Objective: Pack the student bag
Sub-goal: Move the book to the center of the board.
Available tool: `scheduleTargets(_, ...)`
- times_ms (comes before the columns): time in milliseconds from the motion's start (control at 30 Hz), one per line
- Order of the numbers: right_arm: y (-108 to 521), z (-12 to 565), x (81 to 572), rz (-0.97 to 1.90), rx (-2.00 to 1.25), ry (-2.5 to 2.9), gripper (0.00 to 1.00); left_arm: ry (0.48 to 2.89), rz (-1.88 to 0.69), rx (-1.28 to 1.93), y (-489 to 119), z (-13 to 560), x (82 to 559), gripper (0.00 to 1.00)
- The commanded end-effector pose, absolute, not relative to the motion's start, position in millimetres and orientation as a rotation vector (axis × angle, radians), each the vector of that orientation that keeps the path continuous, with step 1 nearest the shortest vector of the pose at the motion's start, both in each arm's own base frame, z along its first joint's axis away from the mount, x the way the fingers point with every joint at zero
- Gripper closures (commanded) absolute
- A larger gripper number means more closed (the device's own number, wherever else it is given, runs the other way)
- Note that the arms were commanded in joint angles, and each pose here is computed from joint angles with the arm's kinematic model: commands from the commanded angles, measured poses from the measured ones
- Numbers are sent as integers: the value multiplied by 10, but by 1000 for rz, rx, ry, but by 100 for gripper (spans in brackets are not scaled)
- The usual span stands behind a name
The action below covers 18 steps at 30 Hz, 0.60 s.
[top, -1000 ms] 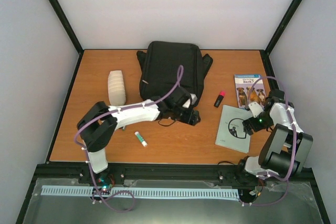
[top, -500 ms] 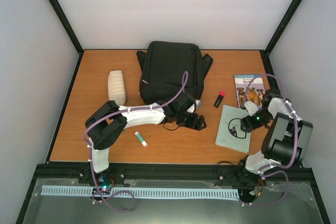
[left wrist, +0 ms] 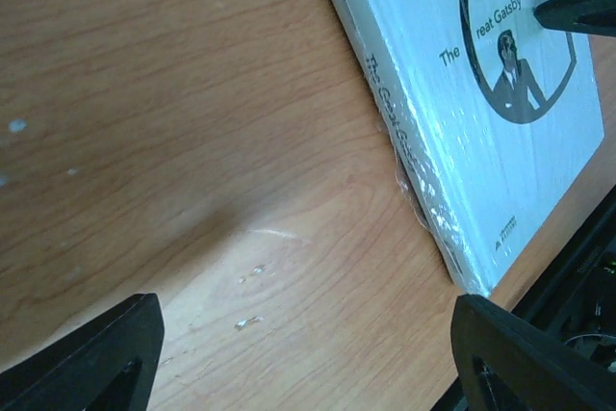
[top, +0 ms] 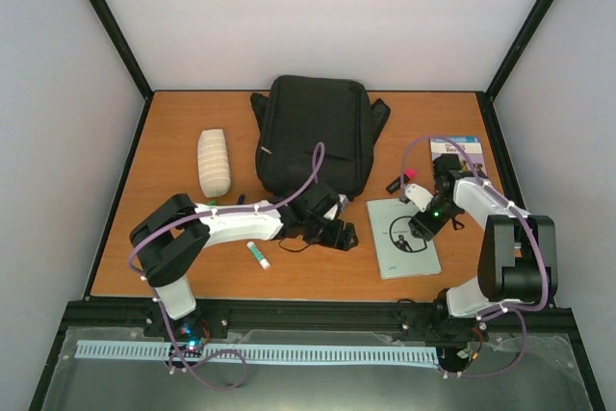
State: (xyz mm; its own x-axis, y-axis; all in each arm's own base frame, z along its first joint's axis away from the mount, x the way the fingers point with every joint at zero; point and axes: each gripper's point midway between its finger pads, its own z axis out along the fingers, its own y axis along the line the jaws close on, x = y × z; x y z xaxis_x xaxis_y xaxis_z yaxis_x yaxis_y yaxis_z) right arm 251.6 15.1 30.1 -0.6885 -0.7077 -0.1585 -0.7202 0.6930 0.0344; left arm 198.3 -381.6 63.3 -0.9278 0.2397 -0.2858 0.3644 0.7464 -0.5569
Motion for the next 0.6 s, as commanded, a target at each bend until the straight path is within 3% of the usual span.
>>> scheduleTargets(0,456,231,2397,206,-1258,2739,28,2733,-973,399,-3804,717,1976,16)
scheduleTargets(133,691,493,2466,291,-1243,2648,25,2724,-1002,347,-3762,771,1957,16)
scheduleTargets(333,417,1048,2637,128,-1038,2562,16,2698,-1056,248,-3750,882,1967,15)
scheduleTargets(567,163,936,2569,268,-945,2675,28,2644,-1109,19,-3772,892,2119,16)
